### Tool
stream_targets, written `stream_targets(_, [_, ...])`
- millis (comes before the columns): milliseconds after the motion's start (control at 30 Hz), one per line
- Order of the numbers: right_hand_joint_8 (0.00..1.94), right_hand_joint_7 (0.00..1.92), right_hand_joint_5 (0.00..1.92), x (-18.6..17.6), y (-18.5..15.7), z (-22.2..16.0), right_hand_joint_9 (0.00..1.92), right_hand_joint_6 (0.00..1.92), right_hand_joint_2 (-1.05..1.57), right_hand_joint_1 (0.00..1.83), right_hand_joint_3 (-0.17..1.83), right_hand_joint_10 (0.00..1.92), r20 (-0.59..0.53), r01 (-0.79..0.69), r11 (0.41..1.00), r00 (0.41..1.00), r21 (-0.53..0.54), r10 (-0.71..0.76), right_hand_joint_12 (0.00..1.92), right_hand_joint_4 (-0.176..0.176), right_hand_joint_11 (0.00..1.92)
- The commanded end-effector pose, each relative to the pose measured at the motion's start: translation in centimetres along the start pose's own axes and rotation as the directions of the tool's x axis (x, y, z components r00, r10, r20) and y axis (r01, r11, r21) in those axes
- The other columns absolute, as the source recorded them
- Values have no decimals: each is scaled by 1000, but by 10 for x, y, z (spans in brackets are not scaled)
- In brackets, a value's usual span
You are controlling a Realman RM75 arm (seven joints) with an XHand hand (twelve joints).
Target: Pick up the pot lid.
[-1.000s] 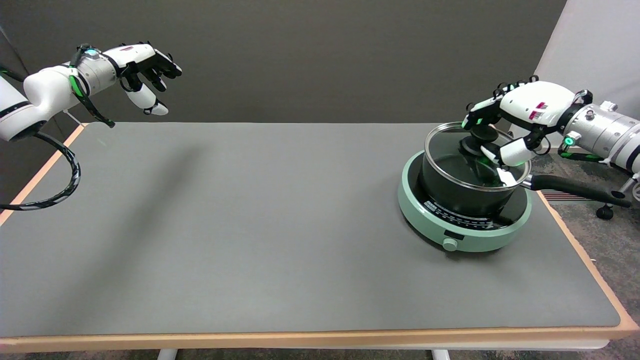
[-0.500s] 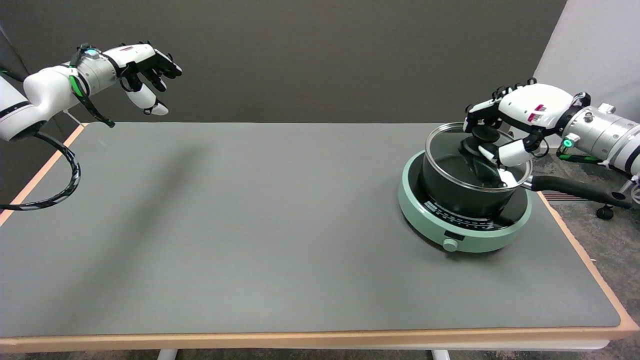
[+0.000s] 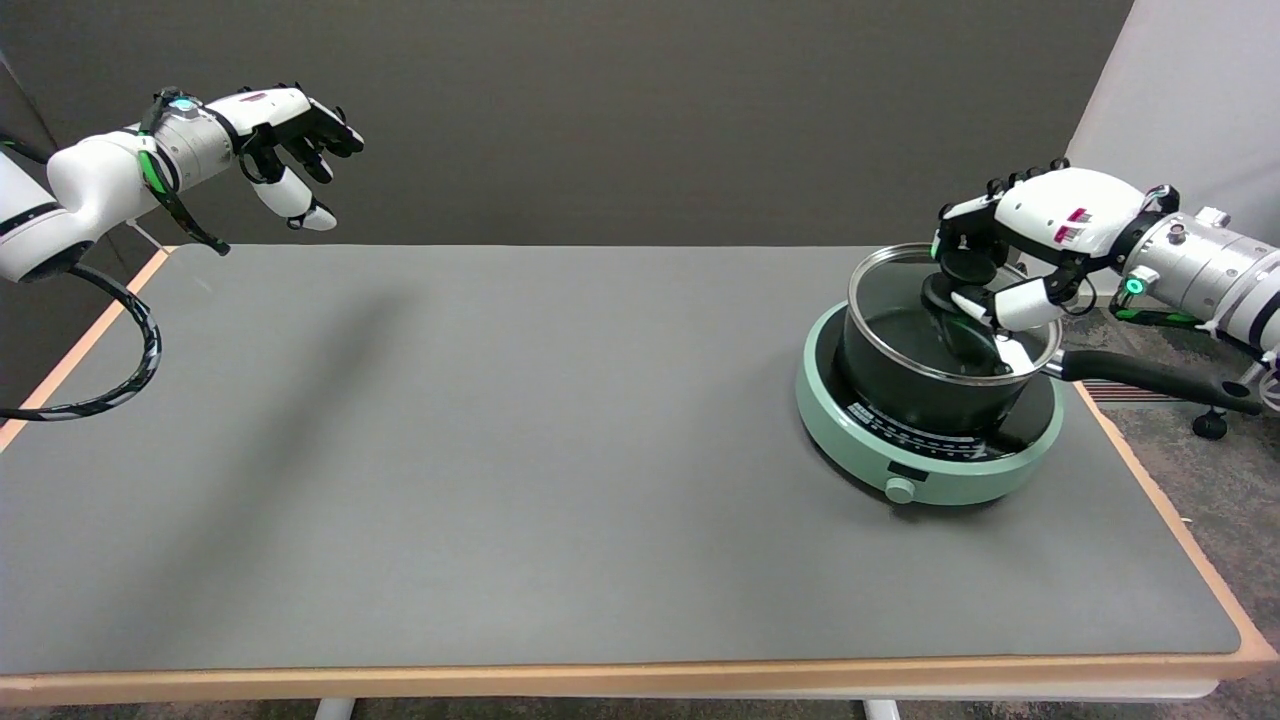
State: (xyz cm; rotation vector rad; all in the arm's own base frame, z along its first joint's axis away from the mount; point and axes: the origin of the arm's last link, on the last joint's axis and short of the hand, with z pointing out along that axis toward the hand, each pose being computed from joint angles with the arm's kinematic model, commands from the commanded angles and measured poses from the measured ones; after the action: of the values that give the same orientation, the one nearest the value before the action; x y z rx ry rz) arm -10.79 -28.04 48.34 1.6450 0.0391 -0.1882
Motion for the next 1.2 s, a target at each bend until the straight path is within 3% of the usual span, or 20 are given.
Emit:
stream_targets(33, [1172, 976, 764, 1, -1, 0, 903, 1296, 1006, 1204, 355, 936, -9, -21, 1000, 1000, 2, 21, 1013, -39, 602])
stream_targets(67, [1169, 972, 758, 1, -1, 0, 902, 1207, 950, 1265, 419, 932, -9, -21, 1000, 1000, 2, 21, 1022, 41, 598])
stream_targets(100, [1166, 965, 747, 1, 0, 0, 903, 1062, 855, 1368, 530, 929, -10, -21, 1000, 1000, 1, 21, 1038, 176, 596])
stream_targets(1033, [1166, 959, 747, 26, 10, 4, 900, 1068, 869, 1367, 506, 972, -31, 51, 999, 998, -4, -51, 1073, 176, 612])
stream_targets(1200, [1205, 958, 752, 32, 10, 6, 896, 1049, 828, 1370, 596, 972, -35, 73, 997, 997, 3, -72, 1046, 176, 624])
